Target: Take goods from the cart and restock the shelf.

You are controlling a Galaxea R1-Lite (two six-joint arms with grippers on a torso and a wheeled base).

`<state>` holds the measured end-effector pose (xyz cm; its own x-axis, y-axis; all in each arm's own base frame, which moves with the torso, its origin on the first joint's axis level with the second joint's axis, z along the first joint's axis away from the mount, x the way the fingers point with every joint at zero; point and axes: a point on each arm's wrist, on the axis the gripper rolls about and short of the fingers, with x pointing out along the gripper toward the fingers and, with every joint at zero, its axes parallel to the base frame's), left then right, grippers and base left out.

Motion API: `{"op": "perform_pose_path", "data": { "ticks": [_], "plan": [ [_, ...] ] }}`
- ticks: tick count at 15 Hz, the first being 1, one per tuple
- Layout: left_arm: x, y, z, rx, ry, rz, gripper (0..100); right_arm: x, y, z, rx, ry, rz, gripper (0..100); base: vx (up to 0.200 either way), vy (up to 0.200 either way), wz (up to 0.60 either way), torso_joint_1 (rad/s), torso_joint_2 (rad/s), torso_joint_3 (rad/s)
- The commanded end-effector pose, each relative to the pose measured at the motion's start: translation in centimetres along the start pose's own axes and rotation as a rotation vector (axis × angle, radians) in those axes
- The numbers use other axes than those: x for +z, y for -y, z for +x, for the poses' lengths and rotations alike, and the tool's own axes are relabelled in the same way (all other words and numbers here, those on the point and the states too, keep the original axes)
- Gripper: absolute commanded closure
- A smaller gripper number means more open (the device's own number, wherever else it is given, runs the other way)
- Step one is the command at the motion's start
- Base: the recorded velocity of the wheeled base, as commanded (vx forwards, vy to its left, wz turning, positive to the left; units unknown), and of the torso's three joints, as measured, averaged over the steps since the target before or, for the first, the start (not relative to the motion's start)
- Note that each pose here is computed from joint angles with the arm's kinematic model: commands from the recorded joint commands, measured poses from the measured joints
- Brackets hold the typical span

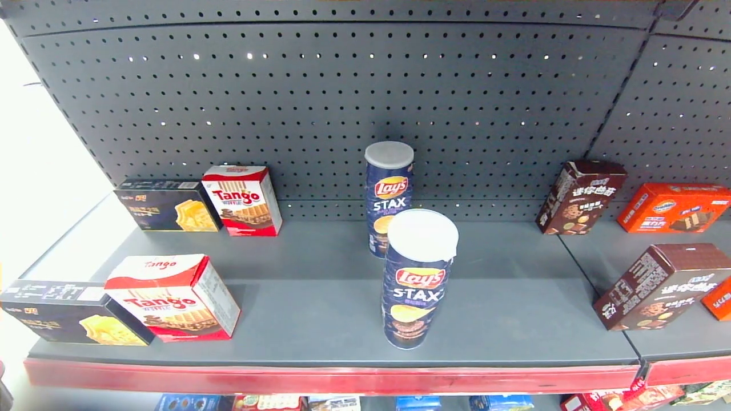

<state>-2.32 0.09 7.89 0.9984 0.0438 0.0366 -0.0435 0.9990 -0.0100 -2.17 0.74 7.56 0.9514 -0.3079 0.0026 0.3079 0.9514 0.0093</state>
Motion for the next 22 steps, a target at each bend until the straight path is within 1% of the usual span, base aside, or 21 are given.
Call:
{"op": "perform_pose_path", "data": {
  "ticks": [1, 2, 3, 4, 5, 6, 10, 11, 12, 13, 15, 16, 17, 18, 19, 20, 21, 22],
  "plan": [
    [-0.4, -0.1, 0.0, 0.054, -0.048, 0.045, 0, 0.0, 0.0, 0.0, 0.000, -0.001, 0.000, 0, 0.000, 0.000, 0.00, 0.000, 0.00, 0.000],
    [-0.4, -0.1, 0.0, 0.034, -0.042, 0.055, 0, 0.0, 0.0, 0.0, 0.000, -0.001, 0.000, 0, 0.000, 0.000, 0.00, 0.000, 0.00, 0.000],
    [-0.4, -0.1, 0.0, 0.017, -0.043, 0.058, 0, 0.0, 0.0, 0.0, 0.000, -0.001, 0.000, 0, 0.000, 0.000, 0.00, 0.000, 0.00, 0.000],
    [-0.4, 0.0, 0.0, 0.011, -0.043, 0.058, 0, 0.0, 0.0, 0.0, 0.000, -0.001, 0.000, 0, 0.000, 0.000, 0.00, 0.000, 0.00, 0.000],
    [-0.3, 0.1, 0.0, -0.038, -0.041, 0.049, 0, 0.0, 0.0, 0.0, 0.000, -0.001, 0.000, 0, 0.000, 0.000, 0.00, 0.000, 0.00, 0.000],
    [-0.3, 0.1, 0.0, -0.035, -0.039, 0.037, 0, 0.0, 0.0, 0.0, 0.000, -0.003, 0.000, 0, 0.000, 0.000, 0.00, 0.000, 0.00, 0.000],
    [-0.4, 0.0, 0.0, -0.029, -0.041, 0.040, 0, 0.1, 0.0, 0.0, 0.002, 0.002, -0.023, 0, 0.000, 0.000, 0.00, 0.000, 0.00, 0.000],
    [-0.3, 0.0, 0.0, -0.030, -0.042, 0.037, 0, 3.0, -0.1, -0.6, 0.000, 0.077, -0.032, 0, 0.000, 0.000, 0.00, 0.000, 0.00, 0.000],
    [-0.3, 0.0, 0.0, -0.030, -0.044, 0.036, 0, 9.0, -0.1, 1.2, 0.003, -0.024, -0.029, 0, 0.000, 0.000, 0.00, 0.000, 0.00, 0.000],
    [-0.3, 0.0, 0.0, -0.032, -0.041, 0.036, 0, 9.6, -0.3, 1.9, 0.105, -0.065, -0.033, 0, 0.000, 0.000, 0.00, 0.000, 0.00, 0.000],
    [-0.3, 0.0, 0.0, -0.035, -0.044, 0.036, 0, 10.6, -0.7, 1.7, 0.371, -0.049, -0.044, 0, 0.000, 0.000, 0.00, 0.000, 0.00, 0.000],
    [-0.3, 0.0, 0.0, -0.035, -0.044, 0.036, 0, 10.7, -0.7, 1.9, 0.392, -0.056, -0.051, 0, 0.000, 0.000, 0.00, 0.000, 0.00, 0.000],
    [-0.3, 0.0, 0.0, -0.033, -0.042, 0.033, 0, 12.3, -1.0, 3.6, 0.490, -0.086, -0.139, 0, 0.000, 0.000, 0.00, 0.000, 0.00, 0.000],
    [-0.3, 0.0, 0.0, -0.033, -0.041, 0.031, 0, 12.9, -1.4, 4.9, 0.563, -0.099, -0.212, 0, 0.000, 0.000, 0.00, 0.000, 0.00, 0.000],
    [-0.3, 0.0, 0.0, -0.033, -0.041, 0.031, 0, 13.3, -1.7, 5.9, 0.602, -0.117, -0.255, 0, 0.000, 0.000, 0.00, 0.000, 0.00, 0.000],
    [-0.3, 0.0, 0.0, -0.032, -0.039, 0.029, 0, 13.7, -2.0, 6.6, 0.636, -0.130, -0.260, 0, 0.000, 0.000, 0.00, 0.000, 0.00, 0.000],
    [-0.3, 0.0, 0.0, -0.032, -0.039, 0.029, 0, 15.1, -3.0, 8.3, 0.713, -0.144, -0.255, 0, 0.000, 0.000, 0.00, 0.000, 0.00, 0.000],
    [-0.3, 0.0, 0.0, -0.033, -0.041, 0.029, 0, 16.6, -3.7, 9.4, 0.755, -0.138, -0.224, 0, 0.000, 0.000, 0.00, 0.000, 0.00, 0.000]
  ]
}}
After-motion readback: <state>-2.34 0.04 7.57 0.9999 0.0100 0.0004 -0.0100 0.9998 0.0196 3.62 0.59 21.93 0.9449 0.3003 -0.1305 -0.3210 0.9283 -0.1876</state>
